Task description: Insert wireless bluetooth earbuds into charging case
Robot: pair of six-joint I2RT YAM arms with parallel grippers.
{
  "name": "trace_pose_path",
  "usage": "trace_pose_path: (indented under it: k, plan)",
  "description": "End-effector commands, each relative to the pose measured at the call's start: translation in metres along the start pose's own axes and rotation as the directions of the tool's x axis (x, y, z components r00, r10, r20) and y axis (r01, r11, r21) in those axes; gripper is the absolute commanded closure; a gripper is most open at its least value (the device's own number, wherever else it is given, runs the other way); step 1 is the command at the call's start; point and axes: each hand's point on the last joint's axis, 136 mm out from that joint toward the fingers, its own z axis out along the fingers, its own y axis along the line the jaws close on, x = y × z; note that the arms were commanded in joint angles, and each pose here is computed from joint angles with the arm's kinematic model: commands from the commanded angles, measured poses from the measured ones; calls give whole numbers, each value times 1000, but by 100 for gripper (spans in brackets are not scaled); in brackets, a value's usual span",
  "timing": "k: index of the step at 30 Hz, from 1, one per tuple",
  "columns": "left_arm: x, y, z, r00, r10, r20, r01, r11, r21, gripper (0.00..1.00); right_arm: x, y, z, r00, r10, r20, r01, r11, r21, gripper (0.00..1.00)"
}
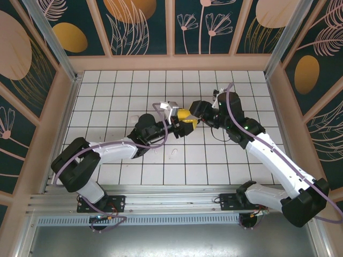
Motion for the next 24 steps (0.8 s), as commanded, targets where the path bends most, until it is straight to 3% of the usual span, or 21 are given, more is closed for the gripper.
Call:
trace_pose_path:
  k: [1, 9, 17, 21, 24]
  plan:
    - [-18, -2, 7, 998, -18, 63, 17, 1000, 14, 36, -8, 21, -9, 1000, 20, 18, -18, 996, -82, 48]
    - [-24, 2, 16, 990, -113, 89, 111, 994, 23, 46, -1, 23, -10, 999, 42, -9, -43, 992, -115, 47]
    - [-28, -1, 17, 989, -131, 73, 130, 991, 21, 82, 2, 20, -8, 999, 31, -22, -34, 992, -125, 47]
    - [-30, -1, 15, 985, -162, 65, 161, 987, 30, 90, 1, 32, -15, 1000, -14, -20, 11, 984, -176, 31]
    - [-38, 3, 4, 969, -233, 88, 226, 971, 78, 93, -14, 43, -33, 997, -68, 46, 76, 976, -206, 19]
